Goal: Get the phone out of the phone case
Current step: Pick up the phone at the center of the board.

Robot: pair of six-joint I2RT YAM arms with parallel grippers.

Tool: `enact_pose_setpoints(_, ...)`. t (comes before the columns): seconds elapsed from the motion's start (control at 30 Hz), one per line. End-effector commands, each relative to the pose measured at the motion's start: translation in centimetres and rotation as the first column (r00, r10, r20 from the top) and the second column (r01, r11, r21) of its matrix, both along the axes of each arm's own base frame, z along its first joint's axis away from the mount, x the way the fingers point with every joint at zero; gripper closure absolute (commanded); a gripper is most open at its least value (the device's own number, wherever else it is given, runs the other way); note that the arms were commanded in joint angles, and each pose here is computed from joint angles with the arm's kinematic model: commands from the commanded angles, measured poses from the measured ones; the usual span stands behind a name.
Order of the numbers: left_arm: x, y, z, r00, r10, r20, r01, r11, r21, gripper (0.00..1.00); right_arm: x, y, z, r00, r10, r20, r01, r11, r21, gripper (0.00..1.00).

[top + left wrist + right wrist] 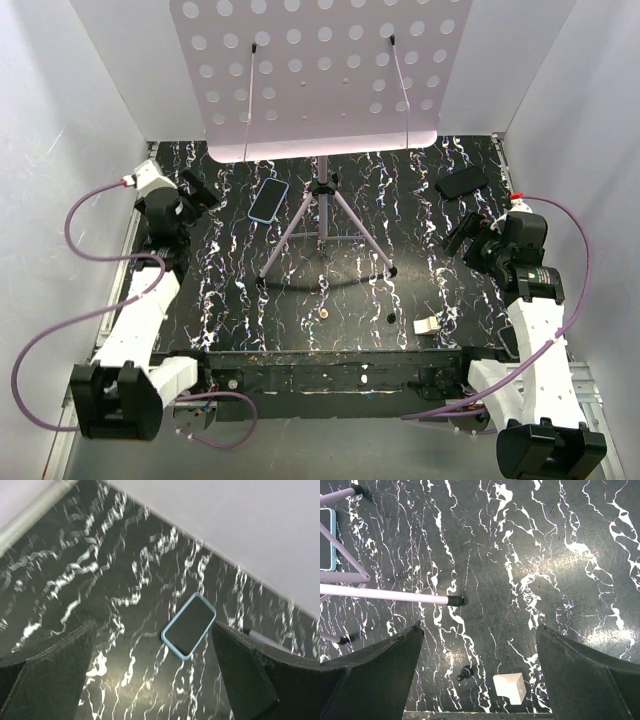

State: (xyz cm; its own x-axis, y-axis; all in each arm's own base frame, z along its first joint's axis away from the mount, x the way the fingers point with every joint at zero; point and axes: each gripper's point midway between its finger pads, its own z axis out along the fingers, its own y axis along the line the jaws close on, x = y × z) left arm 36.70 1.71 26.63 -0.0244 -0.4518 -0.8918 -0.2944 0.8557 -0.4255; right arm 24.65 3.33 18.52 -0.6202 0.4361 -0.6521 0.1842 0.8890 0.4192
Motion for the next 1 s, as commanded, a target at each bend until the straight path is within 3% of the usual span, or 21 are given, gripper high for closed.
enact_pose_setpoints(0.0, 1.3, -3.8, -4.5, 0.954, -0.225, -0.198, 0.215, 0.974, -0.069, 0.01, 0.1, 0.3, 2.2, 0.998, 0.026, 0.058, -0.026, 1.0, -0.002, 0.0)
enact_pose_setpoints(0.2, 4.6, -7.4, -9.4, 0.846, -0.452, -0.283, 0.407, 0.89, -0.204, 0.0, -0.9, 2.8, 2.5, 0.988, 0.147, 0.039, -0.15, 0.985, 0.083, 0.0)
enact_pose_setpoints(0.4, 7.7, -10.7, -13.6, 0.676, -0.648, -0.352, 0.568, 0.762, -0.311, 0.0, -1.7, 3.4, 2.3, 0.98, 0.187, 0.071, -0.193, 0.978, 0.081, 0.0)
enact_pose_setpoints(0.57, 9.5, -12.3, -15.8, 0.582, -0.72, -0.378, 0.613, 0.693, -0.378, 0.0, -2.3, 4.2, 2.1, 0.972, 0.227, 0.065, -0.233, 0.966, 0.111, 0.0)
enact_pose_setpoints(0.77, 10.8, -14.3, -18.4, 0.527, -0.702, -0.479, 0.642, 0.698, -0.317, 0.0, -2.4, 4.5, 2.3, 0.965, 0.246, 0.09, -0.254, 0.962, 0.103, 0.0)
enact_pose_setpoints(0.97, 12.7, -12.6, -22.1, 0.532, -0.477, -0.7, 0.567, 0.814, -0.124, 0.0, -2.4, 4.5, 2.1, 0.966, 0.246, 0.084, -0.254, 0.961, 0.107, 0.0)
